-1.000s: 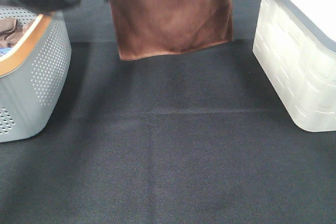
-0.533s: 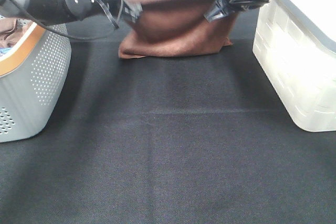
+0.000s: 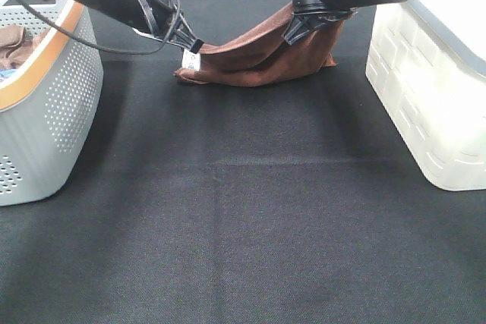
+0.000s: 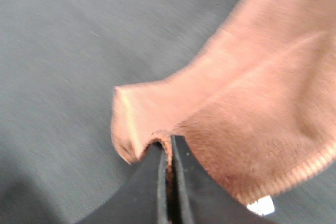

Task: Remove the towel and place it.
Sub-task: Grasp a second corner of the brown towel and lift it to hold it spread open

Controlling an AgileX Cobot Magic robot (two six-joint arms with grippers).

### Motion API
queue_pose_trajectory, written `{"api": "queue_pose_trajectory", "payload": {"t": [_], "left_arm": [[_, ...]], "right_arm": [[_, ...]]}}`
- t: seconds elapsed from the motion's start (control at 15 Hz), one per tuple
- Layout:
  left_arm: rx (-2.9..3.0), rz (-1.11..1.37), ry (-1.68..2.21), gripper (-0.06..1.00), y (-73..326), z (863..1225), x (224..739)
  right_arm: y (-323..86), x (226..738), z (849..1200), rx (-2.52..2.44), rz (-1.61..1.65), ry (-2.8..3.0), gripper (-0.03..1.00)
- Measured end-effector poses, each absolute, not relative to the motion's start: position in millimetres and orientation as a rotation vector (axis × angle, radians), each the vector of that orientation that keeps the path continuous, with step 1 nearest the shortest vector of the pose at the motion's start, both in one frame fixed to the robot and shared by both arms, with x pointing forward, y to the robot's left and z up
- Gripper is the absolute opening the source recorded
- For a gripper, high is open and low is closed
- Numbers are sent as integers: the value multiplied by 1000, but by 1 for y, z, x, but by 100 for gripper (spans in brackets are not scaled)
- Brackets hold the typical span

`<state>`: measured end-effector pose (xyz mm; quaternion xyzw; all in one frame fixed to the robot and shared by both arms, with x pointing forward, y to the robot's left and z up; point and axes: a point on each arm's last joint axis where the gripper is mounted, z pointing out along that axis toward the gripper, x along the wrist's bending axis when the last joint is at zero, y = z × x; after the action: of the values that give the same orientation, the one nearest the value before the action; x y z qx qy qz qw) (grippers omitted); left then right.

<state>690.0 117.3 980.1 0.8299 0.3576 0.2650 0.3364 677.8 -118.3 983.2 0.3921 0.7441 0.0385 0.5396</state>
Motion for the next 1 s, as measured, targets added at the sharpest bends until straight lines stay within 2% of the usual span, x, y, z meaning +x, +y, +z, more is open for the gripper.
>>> {"api": "queue_pose_trajectory", "payload": {"t": [0.6,1.0], "left_arm": [[2139,715,940,0,136,1014,685],[2142,751,937,0,143,1016,688]], "right_arm": [[-90,682,978,1018,541,1840,0],[-67,668,989,888,875,1995,0]]}}
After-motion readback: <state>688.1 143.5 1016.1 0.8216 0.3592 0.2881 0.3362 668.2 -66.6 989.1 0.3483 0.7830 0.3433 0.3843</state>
